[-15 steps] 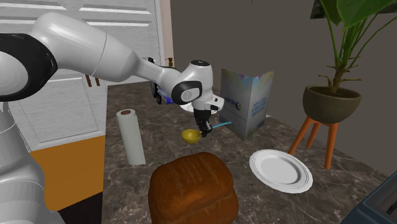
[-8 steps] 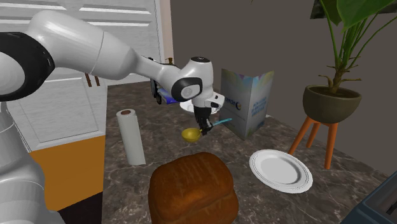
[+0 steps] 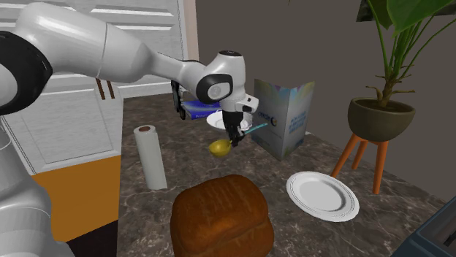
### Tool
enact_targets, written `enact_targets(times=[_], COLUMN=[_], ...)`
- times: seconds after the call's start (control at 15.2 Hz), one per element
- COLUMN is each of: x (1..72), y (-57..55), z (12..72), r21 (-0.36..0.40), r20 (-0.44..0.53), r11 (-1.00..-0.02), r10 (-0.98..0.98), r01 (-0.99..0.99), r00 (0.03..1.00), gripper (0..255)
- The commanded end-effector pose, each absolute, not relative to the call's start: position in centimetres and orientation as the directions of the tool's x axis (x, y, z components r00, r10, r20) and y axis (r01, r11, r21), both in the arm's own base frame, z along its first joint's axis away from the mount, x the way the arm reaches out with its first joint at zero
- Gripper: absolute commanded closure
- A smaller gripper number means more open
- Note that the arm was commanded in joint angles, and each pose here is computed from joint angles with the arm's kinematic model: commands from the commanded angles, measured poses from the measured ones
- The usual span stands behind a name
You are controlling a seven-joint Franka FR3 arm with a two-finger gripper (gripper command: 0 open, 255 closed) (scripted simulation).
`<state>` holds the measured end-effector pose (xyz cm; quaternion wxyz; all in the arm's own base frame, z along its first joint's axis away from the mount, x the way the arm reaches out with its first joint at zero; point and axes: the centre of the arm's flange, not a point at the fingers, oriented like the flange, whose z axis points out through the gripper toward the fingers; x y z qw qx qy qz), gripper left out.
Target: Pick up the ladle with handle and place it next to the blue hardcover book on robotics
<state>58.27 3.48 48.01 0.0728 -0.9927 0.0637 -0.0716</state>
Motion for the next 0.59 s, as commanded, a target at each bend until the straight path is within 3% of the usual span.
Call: enact_targets(times=[0.0, 0.53], x=[58.3, 58.3], y=[3.6, 3.6], z=[49.1, 53.3], r21=[-0.154, -0.154], r20=[0.133, 0.133], r11=[-0.981, -0.981], r10=[-0.137, -0.137], r01=[-0.116, -0.116], r00=[0.982, 0.982], gripper=[255, 255])
